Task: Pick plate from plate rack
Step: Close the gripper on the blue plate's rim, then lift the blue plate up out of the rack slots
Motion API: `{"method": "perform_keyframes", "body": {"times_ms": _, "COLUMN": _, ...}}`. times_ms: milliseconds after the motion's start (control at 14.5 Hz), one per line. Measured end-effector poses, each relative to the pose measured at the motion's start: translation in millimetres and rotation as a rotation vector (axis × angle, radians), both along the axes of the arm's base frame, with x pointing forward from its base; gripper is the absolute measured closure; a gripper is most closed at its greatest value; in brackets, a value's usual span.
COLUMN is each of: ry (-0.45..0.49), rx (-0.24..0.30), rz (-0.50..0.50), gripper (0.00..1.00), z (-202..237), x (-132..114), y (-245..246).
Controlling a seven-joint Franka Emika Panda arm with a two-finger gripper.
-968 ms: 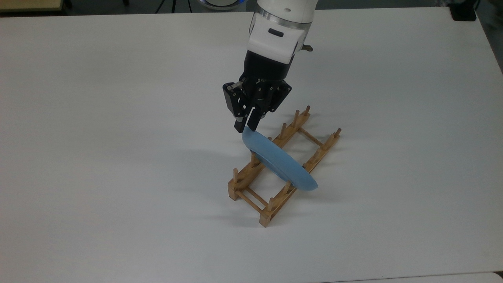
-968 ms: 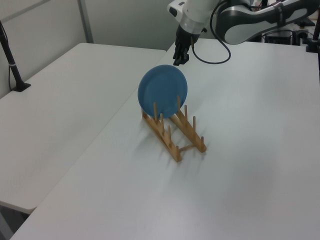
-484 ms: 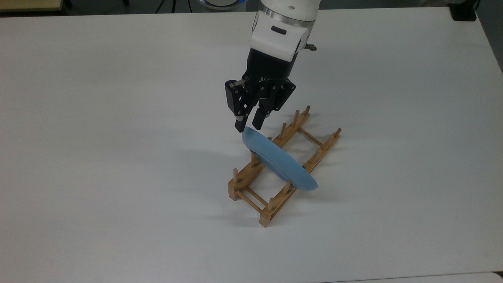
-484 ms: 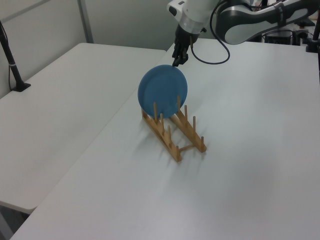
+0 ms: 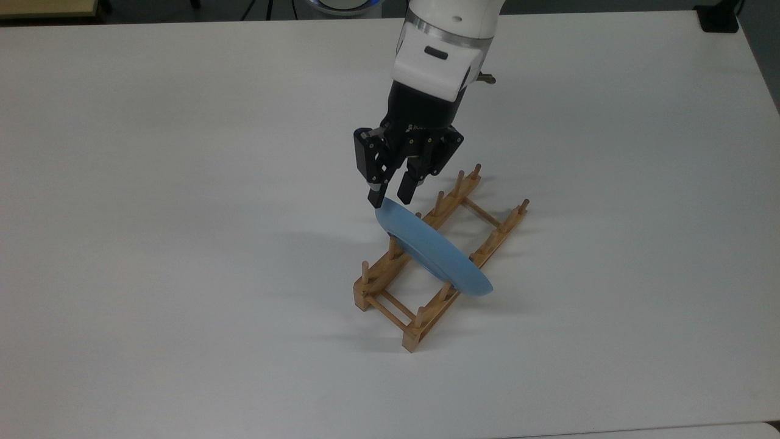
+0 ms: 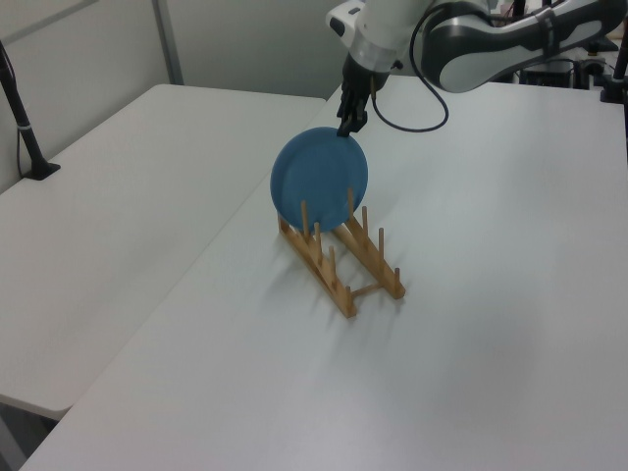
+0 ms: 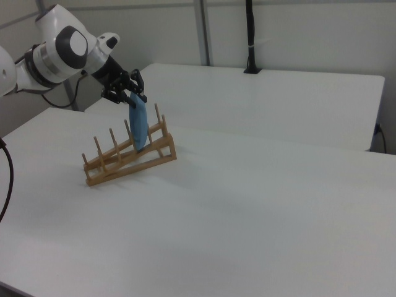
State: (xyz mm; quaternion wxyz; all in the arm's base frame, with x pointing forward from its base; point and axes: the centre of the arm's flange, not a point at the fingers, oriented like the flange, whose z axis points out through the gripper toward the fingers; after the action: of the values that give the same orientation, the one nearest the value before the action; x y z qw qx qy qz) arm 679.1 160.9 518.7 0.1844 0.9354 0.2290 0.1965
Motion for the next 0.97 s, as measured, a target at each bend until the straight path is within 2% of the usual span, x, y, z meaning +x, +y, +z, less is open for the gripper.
{"method": "perform_keyframes", "body": {"times_ms": 415, "ry": 0.028, "rx": 0.005, "rz": -0.01, "gripper": 0.58, "z": -31, "x": 6, "y": 15}}
{"method": "perform_keyframes", "body": {"times_ms": 484, "ry": 0.023, "rx": 0.003, "rz": -0.009, "gripper": 0.64, "z": -29, "x": 7, "y": 15}}
{"method": "perform_keyframes", "body": {"times_ms": 623, "ry": 0.009, "rx": -0.001, "rz": -0.009, "gripper": 0.88, "z": -23, "x": 8, "y": 15}}
{"method": "perform_keyframes", "body": {"times_ms": 692, "ry": 0.0, "rx": 0.0, "rz": -0.009, "gripper": 0.91, "z": -19, "x": 9, "y": 14}}
{"method": "perform_keyframes", "body": {"times_ms": 968, "ry": -0.022, "rx": 0.006, "rz": -0.01, "gripper": 0.91, "z": -9, "x": 10, "y": 12}}
